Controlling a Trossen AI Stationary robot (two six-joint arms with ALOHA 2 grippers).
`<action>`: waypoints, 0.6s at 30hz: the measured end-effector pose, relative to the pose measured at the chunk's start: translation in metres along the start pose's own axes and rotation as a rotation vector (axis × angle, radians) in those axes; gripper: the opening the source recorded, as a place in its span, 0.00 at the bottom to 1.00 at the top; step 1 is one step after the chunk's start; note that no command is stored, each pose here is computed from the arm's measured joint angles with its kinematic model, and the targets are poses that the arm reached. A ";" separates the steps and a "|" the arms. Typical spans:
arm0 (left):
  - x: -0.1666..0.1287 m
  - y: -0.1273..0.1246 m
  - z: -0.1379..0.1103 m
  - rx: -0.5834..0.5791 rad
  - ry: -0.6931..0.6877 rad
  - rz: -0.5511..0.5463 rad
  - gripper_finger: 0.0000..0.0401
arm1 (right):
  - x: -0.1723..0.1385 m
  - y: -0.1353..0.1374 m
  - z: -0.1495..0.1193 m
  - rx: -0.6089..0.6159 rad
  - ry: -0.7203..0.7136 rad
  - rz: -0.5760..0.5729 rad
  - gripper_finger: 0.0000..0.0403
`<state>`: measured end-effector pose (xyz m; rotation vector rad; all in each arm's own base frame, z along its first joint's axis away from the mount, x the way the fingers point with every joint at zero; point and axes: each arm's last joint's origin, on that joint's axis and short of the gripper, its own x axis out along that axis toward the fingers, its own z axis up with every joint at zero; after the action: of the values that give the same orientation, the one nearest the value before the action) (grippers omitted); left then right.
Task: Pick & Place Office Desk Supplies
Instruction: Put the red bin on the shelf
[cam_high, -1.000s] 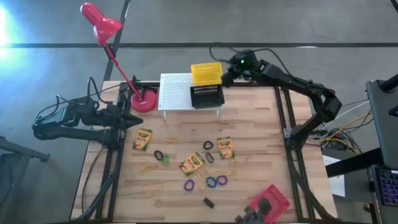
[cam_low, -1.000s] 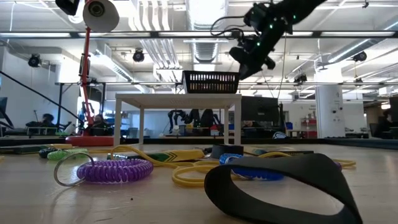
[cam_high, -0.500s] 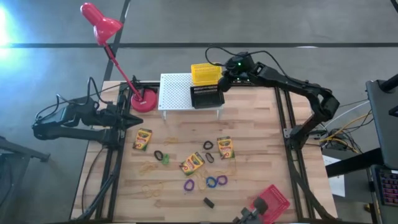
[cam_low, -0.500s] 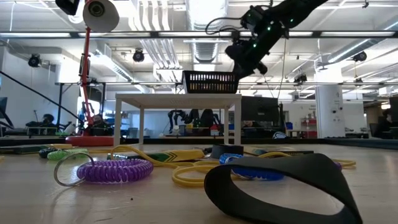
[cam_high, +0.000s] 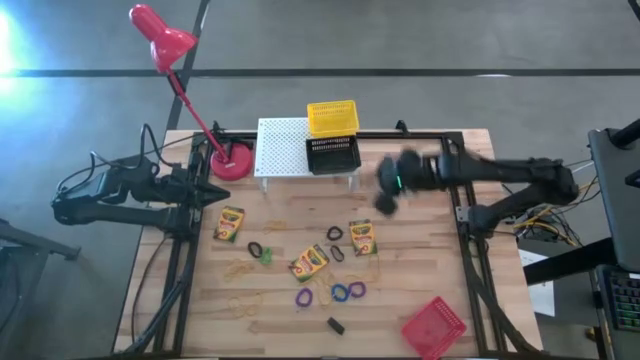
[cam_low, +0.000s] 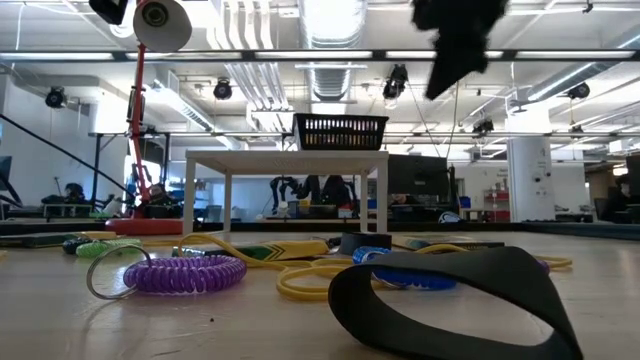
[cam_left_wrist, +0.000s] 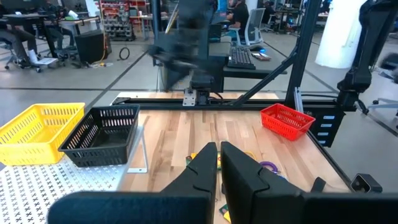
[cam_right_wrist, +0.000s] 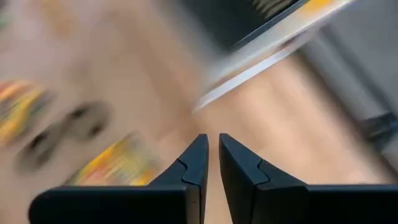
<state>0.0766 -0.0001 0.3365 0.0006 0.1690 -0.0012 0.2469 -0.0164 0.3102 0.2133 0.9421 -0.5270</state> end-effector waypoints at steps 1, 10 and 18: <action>0.000 0.000 0.000 0.000 0.000 0.000 0.07 | -0.004 0.013 -0.013 0.001 0.028 0.043 0.09; 0.000 0.000 0.000 0.000 0.000 0.000 0.07 | -0.036 0.083 -0.110 0.136 0.387 0.394 0.10; 0.000 0.000 0.000 -0.001 0.000 0.000 0.07 | -0.044 0.121 -0.166 -0.017 0.463 0.598 0.30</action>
<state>0.0766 -0.0001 0.3364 -0.0001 0.1691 -0.0007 0.1708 0.1674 0.2435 0.5967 1.2633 0.0929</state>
